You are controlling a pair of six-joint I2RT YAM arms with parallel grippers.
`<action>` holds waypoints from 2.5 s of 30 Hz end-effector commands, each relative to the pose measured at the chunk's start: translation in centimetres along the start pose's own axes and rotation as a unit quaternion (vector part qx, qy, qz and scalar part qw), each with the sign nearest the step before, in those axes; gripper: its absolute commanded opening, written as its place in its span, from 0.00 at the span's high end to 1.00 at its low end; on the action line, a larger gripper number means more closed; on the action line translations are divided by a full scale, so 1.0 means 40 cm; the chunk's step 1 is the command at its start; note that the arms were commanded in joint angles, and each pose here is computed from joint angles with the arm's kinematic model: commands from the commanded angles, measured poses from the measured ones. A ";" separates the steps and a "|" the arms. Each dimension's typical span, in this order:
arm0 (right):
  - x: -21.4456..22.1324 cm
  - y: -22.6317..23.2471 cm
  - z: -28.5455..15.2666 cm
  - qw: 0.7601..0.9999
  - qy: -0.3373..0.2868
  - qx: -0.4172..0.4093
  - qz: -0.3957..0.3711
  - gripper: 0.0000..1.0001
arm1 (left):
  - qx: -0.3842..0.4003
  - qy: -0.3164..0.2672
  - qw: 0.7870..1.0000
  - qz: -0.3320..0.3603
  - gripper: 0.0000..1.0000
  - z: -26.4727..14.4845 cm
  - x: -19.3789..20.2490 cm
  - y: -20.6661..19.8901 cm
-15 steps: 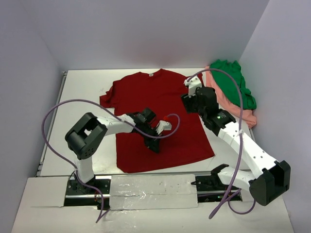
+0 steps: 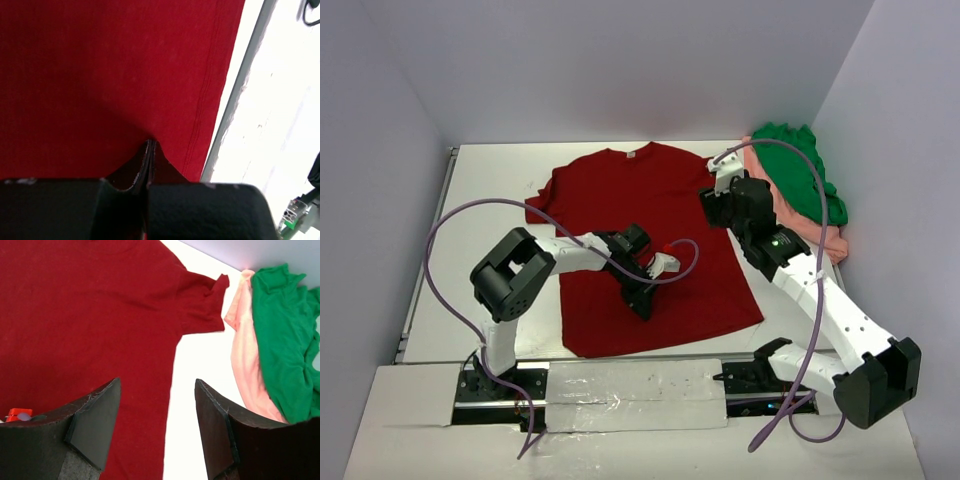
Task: Fold and stack the t-shirts
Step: Flatten out the tshirt
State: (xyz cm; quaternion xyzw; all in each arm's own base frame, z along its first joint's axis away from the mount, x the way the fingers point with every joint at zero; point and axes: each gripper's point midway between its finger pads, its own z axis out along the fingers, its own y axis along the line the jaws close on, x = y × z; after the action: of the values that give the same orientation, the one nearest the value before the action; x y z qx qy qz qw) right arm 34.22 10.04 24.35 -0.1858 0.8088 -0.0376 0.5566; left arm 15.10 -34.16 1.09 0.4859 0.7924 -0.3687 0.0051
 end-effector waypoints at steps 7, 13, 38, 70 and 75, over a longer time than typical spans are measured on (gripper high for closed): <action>-0.086 -0.057 -0.045 0.997 -0.060 0.032 0.026 0.33 | -0.138 0.168 0.971 -0.100 1.00 -0.165 0.276 0.161; -0.097 -0.053 -0.038 0.998 -0.050 0.024 0.021 0.33 | -0.199 0.190 0.945 -0.179 1.00 -0.316 0.402 0.242; -0.091 0.247 0.323 0.954 0.117 -0.275 -0.012 1.00 | -0.291 0.091 0.893 -0.332 1.00 -0.604 0.624 0.394; 0.245 0.460 0.476 0.881 0.352 -0.312 0.054 1.00 | -0.290 0.032 0.898 -0.328 1.00 -0.639 0.558 0.346; 0.320 0.406 0.438 0.876 0.402 -0.265 0.024 1.00 | -0.294 0.017 0.900 -0.321 1.00 -0.658 0.538 0.332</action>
State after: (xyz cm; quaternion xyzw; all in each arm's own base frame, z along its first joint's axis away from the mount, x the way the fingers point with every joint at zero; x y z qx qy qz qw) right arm 43.59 26.72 1.78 -0.2861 0.9282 0.1909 0.1416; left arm 21.70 1.73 2.56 0.1853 0.9787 -0.0839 -0.0288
